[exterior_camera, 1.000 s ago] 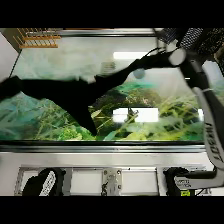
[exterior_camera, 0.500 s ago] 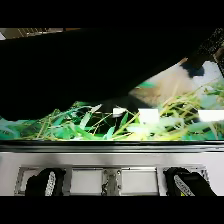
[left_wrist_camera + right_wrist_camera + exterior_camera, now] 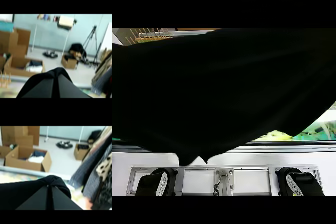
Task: Fold the clothes and pants, and hang the long-sleeved shirts on hangers.
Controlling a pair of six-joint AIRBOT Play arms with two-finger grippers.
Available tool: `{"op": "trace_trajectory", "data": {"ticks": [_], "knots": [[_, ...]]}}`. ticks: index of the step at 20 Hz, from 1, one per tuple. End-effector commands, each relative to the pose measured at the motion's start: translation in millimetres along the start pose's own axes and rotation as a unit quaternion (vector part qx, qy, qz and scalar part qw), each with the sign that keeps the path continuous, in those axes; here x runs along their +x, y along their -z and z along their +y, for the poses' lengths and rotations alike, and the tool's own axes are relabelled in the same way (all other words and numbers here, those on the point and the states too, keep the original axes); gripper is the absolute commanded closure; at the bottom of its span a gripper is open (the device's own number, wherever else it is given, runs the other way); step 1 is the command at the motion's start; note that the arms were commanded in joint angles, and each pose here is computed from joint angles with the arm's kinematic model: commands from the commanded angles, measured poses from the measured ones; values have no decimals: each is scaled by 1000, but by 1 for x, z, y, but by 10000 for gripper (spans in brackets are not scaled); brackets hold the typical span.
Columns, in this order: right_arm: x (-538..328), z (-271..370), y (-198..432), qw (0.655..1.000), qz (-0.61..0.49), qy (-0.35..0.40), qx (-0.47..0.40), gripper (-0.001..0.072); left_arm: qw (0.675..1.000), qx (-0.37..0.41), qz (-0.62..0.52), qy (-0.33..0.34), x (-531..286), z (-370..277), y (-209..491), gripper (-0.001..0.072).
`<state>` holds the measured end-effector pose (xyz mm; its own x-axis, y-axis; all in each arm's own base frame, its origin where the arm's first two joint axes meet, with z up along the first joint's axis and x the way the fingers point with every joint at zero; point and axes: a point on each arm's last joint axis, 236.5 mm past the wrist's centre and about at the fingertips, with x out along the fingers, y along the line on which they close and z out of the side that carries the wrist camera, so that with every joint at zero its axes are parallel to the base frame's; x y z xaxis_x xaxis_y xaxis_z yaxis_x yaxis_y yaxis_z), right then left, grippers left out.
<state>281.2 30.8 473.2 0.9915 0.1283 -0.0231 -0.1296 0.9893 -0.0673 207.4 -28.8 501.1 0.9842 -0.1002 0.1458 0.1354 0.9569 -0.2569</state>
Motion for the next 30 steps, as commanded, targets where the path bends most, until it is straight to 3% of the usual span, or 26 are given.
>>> {"op": "trace_trajectory", "data": {"ticks": [1,6,10,15,16,17,18,20,21,25,28,30], "knots": [[35,-8,73,989,143,11,25,702,990,-42,133,-31,69,42,79,700],[134,-8,230,924,379,-9,45,701,930,-142,331,-74,170,116,264,700],[229,-15,315,916,396,-3,54,701,897,-159,403,-84,222,140,379,700],[280,-12,397,905,420,-4,73,667,878,-173,433,-110,248,164,464,696],[280,-12,407,900,430,-5,73,434,872,-175,442,-116,247,169,475,453],[280,-11,414,897,436,-6,74,119,868,-180,447,-121,246,174,482,139],[279,-11,416,895,440,-6,74,70,863,-185,452,-127,243,179,485,86],[271,-15,409,893,445,-8,67,317,853,-191,465,-138,231,193,481,84],[262,-16,403,889,454,-14,59,345,845,-184,481,-142,219,201,479,84],[200,-8,397,863,502,-34,43,345,777,-168,577,-184,123,234,505,84],[155,15,399,857,506,-56,76,345,720,-201,631,-208,45,229,551,84],[132,27,401,855,506,-67,94,346,700,-222,643,-215,15,220,575,84]]}}
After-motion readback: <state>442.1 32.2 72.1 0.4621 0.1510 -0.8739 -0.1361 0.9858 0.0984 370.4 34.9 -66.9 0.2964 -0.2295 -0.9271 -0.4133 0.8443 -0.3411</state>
